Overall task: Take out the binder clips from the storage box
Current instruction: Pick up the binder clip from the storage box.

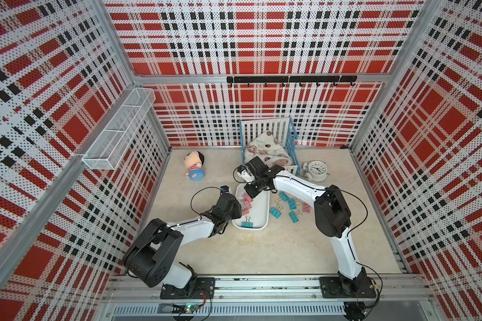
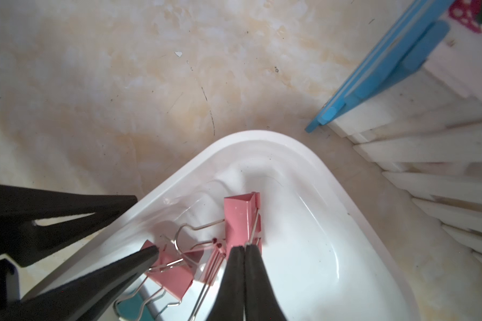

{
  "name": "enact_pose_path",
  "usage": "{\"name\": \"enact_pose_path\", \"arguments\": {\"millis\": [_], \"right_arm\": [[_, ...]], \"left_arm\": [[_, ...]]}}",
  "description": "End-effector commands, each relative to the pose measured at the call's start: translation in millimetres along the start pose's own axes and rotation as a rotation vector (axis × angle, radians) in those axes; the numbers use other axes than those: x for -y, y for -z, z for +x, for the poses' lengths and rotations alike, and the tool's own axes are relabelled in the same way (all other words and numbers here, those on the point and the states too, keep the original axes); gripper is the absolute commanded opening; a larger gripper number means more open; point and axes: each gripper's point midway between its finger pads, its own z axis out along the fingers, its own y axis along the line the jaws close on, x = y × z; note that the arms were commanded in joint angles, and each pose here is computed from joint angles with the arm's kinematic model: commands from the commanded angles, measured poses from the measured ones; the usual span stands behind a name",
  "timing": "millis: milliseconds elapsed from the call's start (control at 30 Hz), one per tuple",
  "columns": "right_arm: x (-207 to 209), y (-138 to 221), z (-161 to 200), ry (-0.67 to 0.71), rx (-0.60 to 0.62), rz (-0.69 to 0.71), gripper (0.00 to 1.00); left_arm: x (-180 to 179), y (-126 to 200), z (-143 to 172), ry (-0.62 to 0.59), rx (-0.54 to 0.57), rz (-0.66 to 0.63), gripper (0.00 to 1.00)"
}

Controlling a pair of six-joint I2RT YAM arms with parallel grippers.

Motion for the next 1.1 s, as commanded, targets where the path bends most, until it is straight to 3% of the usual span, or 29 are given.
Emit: {"name": "enact_pose_path", "arguments": {"millis": [0, 567, 800, 1067], "right_arm": [[-2.9, 28.0, -14.5, 0.006, 0.059, 0.013, 0.0], [16.1, 76.5, -24.4, -0.022, 0.152, 0.073, 0.0], [54.6, 114.2, -15.4, -0.09, 0.202, 0.155, 0.0], [113.4, 147.9, 27.8, -0.217, 0.203, 0.301, 0.0]], "left_arm": [[3.7, -1.7, -2.1, -0.011, 0.004, 0.003, 0.5], [4.4, 1.8, -6.4, -0.011, 0.016, -0.001, 0.51], [5.4, 2.4, -10.0, -0.019, 0.021, -0.003, 0.51], [8.3, 2.0, -13.0, -0.027, 0.023, 0.001, 0.52]]}}
